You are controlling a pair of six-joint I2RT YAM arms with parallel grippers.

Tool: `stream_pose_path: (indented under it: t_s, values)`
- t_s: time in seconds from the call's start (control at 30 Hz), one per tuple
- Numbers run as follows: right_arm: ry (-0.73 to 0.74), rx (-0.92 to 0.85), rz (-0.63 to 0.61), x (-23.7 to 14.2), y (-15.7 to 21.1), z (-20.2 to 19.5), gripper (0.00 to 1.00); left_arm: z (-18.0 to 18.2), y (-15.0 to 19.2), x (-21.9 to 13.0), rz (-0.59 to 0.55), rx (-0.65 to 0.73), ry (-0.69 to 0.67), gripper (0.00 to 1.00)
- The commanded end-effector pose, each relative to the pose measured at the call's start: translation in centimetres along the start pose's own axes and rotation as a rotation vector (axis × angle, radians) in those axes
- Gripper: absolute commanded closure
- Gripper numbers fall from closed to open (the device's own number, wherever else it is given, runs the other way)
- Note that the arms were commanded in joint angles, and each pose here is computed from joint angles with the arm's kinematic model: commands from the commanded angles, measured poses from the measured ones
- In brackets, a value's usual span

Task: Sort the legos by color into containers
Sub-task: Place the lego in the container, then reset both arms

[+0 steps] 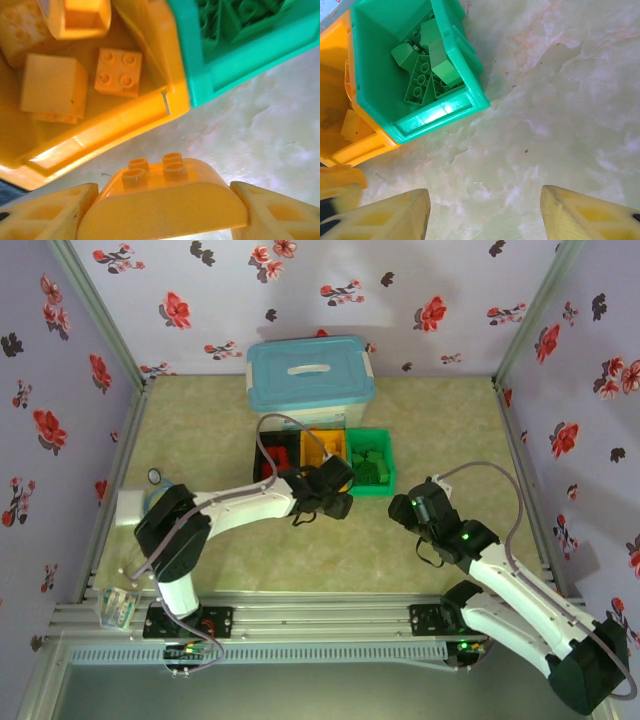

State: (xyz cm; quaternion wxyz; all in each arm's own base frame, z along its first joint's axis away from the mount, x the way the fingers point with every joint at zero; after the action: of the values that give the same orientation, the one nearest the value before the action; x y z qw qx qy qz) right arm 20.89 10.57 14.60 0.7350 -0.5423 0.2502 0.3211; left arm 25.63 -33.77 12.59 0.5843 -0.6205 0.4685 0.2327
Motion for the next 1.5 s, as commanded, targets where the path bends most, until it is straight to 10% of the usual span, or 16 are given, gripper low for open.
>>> stream_pose_path:
  t_s: [0.0,0.47,0.67,1.47]
  values:
    - [0.037,0.014,-0.003,0.0,0.4,-0.9,0.4,1.0,-2.8,-2.2,-0.071,-0.011,-0.012,0.45]
    - [0.031,0.031,-0.007,-0.7,1.0,-1.6,0.4,3.5,-10.1,-2.1,-0.126,-0.063,-0.008,0.45]
    - [0.029,0.029,-0.006,-0.9,0.9,-1.5,0.39,3.3,-11.6,-3.2,-0.155,-0.056,0.002,0.17]
    - [0.099,-0.198,-0.15,-2.3,-3.8,-0.7,0.02,14.9,-7.1,-13.0,-0.573,-0.189,-0.249,0.04]
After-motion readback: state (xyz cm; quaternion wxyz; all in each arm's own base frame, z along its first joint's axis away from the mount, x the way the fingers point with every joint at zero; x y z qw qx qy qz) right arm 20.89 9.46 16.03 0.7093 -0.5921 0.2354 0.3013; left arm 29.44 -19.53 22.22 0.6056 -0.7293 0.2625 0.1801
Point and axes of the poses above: each hand's point on the last joint's axis, 136 mm out from that joint toward the fingers, its own x axis out along the fingers, its own z axis along the line the jaws close on, y = z × x, the point moved 3 cm from there along -x, back along the fingers, and after that the axes turned 15 degrees about -x, right-handed, at the moved point
